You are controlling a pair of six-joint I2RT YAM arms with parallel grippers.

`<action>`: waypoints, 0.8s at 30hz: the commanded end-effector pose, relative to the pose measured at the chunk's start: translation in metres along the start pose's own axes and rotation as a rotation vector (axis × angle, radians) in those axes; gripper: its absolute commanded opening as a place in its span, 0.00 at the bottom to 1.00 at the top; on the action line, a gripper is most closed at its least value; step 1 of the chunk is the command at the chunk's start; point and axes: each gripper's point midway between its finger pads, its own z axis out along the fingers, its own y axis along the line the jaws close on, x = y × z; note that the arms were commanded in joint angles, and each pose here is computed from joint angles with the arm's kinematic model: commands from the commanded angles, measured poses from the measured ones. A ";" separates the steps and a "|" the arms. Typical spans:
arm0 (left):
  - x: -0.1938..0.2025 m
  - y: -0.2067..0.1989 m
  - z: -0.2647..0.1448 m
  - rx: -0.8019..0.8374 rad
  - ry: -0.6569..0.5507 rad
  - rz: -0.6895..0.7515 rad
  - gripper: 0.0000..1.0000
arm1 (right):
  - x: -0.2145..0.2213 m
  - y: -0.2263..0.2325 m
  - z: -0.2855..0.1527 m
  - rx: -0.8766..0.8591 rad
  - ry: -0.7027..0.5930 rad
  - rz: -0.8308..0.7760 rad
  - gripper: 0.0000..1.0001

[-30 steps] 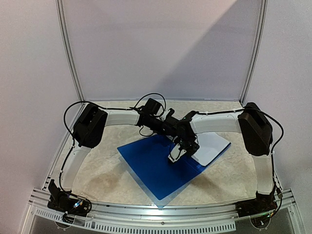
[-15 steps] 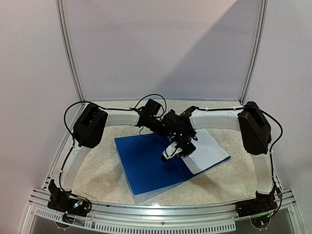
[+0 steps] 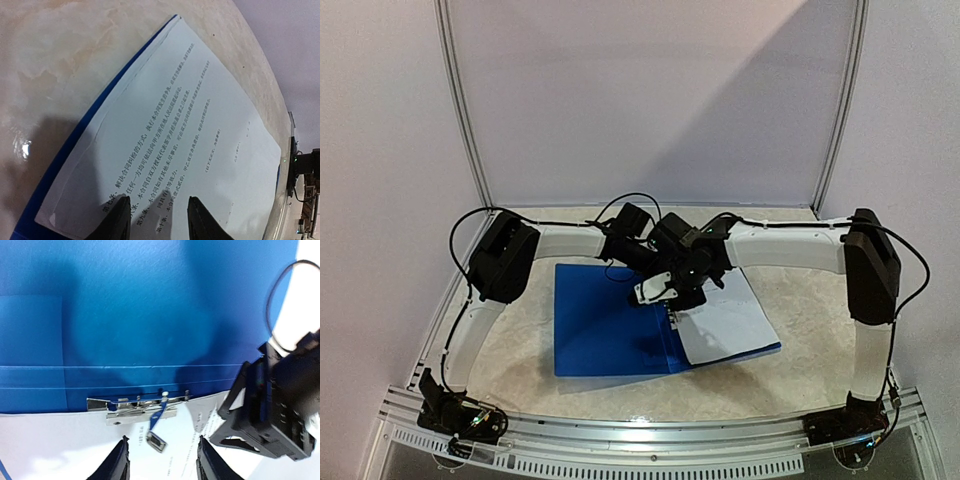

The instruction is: Put the files into the folder

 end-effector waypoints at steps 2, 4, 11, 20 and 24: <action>0.040 0.026 0.004 -0.099 0.110 -0.072 0.40 | -0.006 -0.020 -0.029 -0.044 -0.169 0.197 0.48; 0.041 0.027 0.005 -0.099 0.111 -0.074 0.40 | -0.005 -0.022 -0.036 -0.104 -0.227 0.267 0.48; 0.038 0.027 0.005 -0.097 0.104 -0.066 0.40 | 0.007 -0.043 -0.051 -0.392 -0.491 0.574 0.47; 0.035 0.034 0.008 -0.126 0.115 -0.034 0.38 | 0.005 -0.029 -0.035 -0.592 -0.594 0.681 0.47; 0.037 0.036 0.011 -0.123 0.123 -0.036 0.38 | 0.001 -0.023 -0.027 -0.639 -0.605 0.707 0.47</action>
